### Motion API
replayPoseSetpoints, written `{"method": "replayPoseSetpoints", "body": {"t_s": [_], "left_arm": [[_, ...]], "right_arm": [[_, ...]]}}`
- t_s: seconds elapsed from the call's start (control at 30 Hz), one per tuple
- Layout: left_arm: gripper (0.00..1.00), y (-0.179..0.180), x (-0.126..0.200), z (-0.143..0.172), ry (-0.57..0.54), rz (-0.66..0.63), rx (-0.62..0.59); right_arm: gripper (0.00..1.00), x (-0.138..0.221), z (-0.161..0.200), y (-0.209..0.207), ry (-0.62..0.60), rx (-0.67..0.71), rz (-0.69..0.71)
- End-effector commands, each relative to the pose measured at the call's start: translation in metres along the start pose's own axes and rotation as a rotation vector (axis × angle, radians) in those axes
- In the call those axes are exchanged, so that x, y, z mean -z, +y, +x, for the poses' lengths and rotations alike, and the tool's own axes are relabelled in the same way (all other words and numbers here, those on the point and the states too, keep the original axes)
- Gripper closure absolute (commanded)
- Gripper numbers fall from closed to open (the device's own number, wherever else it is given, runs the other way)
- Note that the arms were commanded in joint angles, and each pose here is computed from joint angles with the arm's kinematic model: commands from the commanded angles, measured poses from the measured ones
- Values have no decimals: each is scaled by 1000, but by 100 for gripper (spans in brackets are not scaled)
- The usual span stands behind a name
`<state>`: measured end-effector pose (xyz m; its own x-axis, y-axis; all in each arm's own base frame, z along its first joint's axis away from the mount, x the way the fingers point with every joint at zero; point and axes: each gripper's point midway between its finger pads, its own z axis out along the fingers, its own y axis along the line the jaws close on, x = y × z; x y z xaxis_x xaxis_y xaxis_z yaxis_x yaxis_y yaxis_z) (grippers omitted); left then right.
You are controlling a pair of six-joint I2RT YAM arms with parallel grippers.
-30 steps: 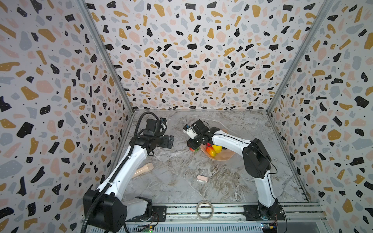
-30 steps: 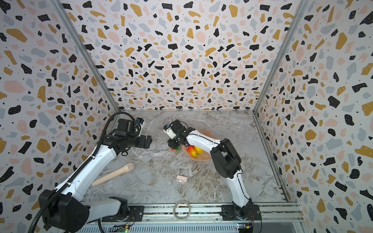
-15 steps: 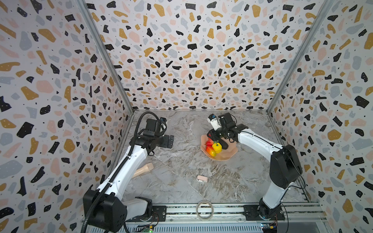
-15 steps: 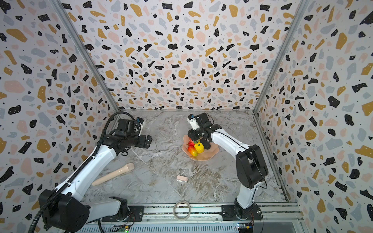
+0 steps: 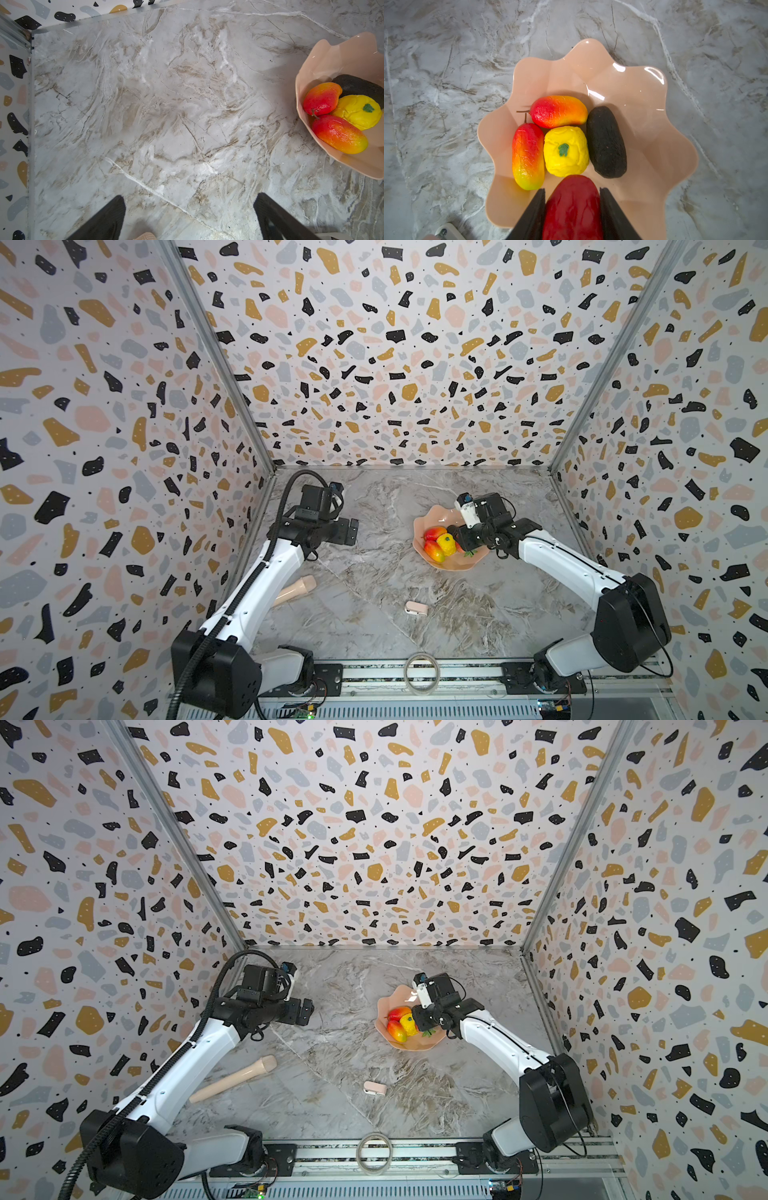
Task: Arrange fruit in a fruit bowl
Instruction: Place the fruit in the fruit bowl.
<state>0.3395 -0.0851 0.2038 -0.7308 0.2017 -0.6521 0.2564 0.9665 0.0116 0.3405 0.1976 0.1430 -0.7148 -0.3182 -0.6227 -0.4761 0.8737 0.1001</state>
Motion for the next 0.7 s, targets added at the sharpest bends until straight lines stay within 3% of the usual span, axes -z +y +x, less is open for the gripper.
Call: {"method": "replayPoseSetpoints", "body": {"t_s": [0.0, 0.23, 0.67], "left_arm": [[0, -6, -4, -2, -7, 23, -9], [0, -8, -5, -2, -7, 25, -11], [0, -10, -7, -2, -5, 28, -14]], "right_arm": [[94, 8, 6, -3, 11, -40, 16], [90, 2, 28, 3, 114, -53, -18], [80, -16, 42, -1, 183, -77, -3]]}}
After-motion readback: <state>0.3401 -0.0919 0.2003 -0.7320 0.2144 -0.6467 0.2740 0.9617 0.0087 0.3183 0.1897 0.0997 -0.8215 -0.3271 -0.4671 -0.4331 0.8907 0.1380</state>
